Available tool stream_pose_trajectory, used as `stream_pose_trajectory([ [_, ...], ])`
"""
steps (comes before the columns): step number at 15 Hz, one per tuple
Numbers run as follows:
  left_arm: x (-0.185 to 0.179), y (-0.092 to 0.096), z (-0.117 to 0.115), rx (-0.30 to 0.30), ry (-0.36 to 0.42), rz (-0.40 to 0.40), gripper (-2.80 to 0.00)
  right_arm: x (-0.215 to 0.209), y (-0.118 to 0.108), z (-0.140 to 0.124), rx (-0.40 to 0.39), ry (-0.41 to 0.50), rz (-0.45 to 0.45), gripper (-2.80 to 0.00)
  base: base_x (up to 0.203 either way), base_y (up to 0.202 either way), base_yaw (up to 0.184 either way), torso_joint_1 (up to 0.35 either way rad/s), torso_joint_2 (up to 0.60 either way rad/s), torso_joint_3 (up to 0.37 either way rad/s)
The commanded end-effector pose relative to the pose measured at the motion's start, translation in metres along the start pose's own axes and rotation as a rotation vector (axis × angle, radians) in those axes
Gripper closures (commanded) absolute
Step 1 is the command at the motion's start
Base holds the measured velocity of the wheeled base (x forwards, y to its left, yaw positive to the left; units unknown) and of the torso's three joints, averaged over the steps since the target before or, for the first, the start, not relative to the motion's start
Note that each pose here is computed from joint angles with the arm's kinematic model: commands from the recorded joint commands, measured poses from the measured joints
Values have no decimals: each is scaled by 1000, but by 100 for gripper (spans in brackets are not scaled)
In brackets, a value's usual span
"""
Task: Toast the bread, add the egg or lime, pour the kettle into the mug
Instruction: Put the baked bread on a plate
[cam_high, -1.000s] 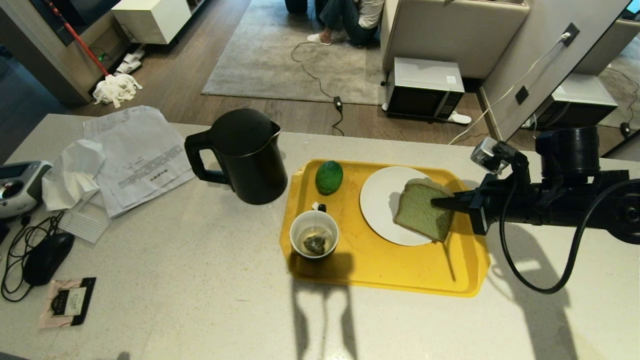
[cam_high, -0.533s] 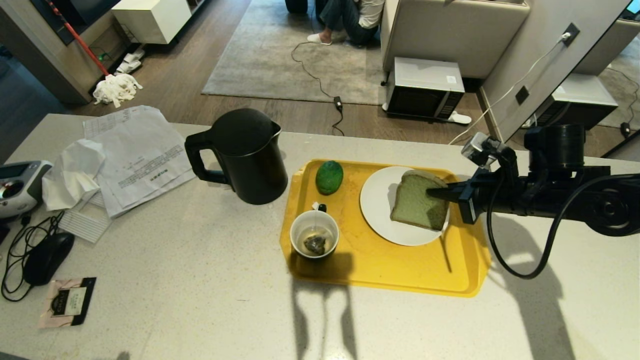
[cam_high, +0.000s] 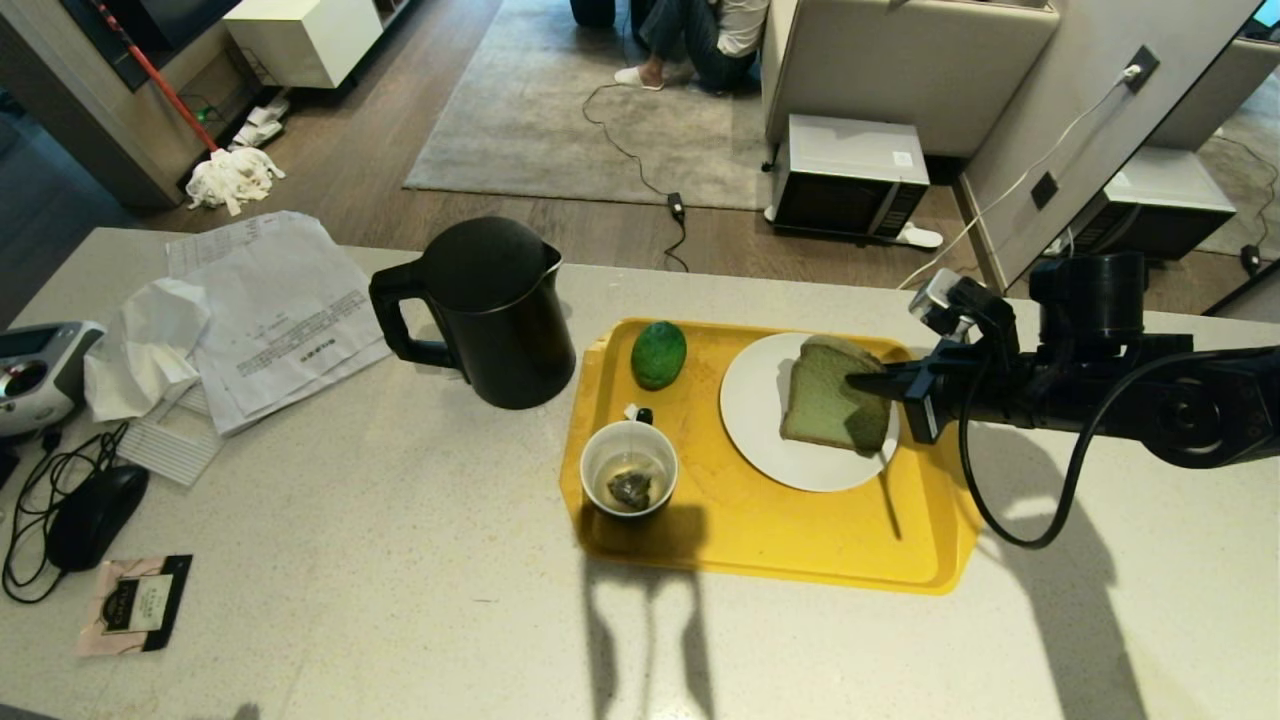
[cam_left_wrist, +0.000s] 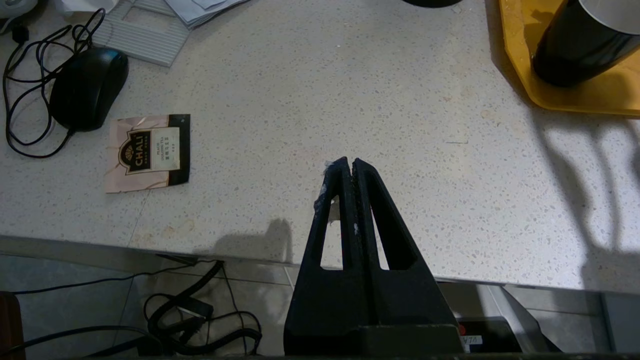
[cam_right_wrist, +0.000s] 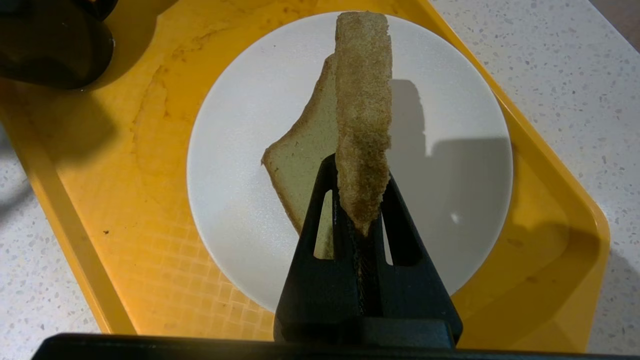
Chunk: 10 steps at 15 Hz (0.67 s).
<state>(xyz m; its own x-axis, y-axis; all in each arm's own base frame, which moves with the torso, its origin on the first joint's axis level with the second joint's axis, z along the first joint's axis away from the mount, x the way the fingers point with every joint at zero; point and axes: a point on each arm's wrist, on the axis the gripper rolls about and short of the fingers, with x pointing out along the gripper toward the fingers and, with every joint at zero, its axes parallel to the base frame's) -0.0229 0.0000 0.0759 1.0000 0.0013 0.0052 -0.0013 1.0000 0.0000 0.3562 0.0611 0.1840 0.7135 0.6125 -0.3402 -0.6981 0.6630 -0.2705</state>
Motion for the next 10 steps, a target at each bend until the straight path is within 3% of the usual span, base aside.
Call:
stream_pose_trajectory([
  [1,0,0,0,0,-1,0,0,0,0,0,-5,-1,-3,0,0,0,0,0,0,0],
  [10,0,0,0,0,-2,0,0,-2,-6,11,-53,-63,-42,0,0,0,0,0,0,0],
])
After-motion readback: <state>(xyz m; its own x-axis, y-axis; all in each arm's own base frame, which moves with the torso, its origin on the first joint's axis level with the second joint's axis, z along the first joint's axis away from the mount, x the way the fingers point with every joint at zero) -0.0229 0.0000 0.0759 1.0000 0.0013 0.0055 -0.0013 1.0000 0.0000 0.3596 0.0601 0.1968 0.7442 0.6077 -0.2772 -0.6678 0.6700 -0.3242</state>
